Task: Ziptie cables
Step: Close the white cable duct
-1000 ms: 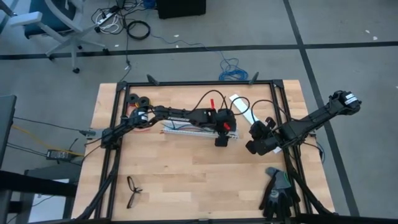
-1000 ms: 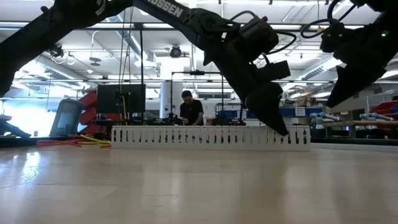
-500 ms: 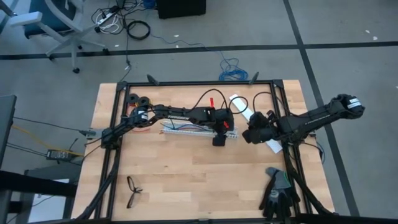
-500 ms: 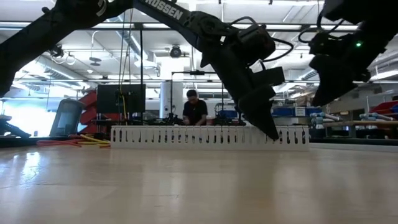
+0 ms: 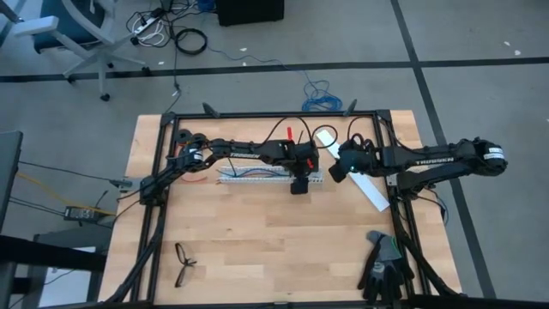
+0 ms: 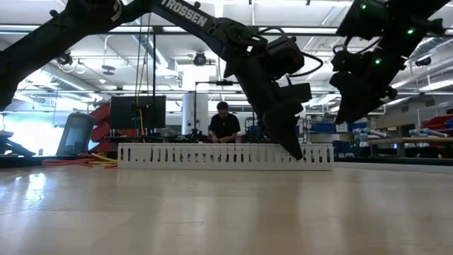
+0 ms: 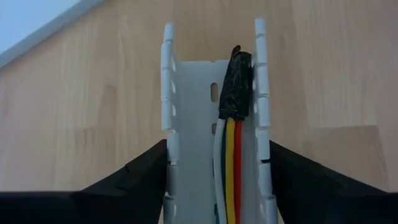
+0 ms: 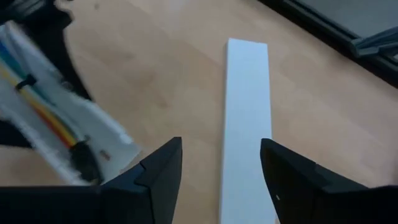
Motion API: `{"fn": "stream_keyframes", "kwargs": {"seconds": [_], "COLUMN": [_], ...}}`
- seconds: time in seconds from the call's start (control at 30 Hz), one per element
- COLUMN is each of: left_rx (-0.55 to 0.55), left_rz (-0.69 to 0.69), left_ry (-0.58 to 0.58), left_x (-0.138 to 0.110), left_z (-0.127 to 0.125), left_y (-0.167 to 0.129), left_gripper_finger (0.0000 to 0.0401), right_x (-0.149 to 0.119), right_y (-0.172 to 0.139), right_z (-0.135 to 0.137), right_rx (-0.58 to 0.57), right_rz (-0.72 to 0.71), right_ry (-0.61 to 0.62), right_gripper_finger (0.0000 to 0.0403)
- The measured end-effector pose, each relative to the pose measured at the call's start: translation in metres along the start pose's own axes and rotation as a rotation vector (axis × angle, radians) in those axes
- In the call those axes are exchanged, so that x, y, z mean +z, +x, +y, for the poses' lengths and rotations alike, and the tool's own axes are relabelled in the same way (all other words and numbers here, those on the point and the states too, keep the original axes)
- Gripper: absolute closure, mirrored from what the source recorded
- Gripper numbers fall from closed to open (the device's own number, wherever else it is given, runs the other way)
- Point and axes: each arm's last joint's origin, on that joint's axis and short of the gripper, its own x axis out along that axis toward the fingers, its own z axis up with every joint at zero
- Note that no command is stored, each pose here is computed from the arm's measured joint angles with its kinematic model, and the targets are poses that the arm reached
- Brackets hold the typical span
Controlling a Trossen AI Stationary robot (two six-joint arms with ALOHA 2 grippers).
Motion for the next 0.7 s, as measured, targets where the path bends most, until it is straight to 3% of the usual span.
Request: {"fn": "stream_keyframes", "kwargs": {"seconds": [0.13, 0.4, 0.7], "left_rx": [-0.007, -0.02, -0.021], "left_rz": [0.03, 0.118, 0.197], "left_ry": [-0.004, -0.031, -0.07], "left_x": [-0.003, -0.012, -0.02], "left_z": [0.001, 0.008, 0.017], "left_y": [-0.001, -0.009, -0.021], "left_gripper_finger": [0.0147, 0.0147, 0.0147], "right_x": [-0.007, -0.022, -0.013], "right_y": [0.015, 0.036, 0.04], "right_z": [-0.007, -0.011, -0.02], "right_rx": [0.004, 0.125, 0.089], "right_rz": [-0.006, -0.062, -0.109], "right_ry": [0.006, 0.059, 0.005], "right_gripper_finger": [0.0198, 0.0203, 0.0204]}}
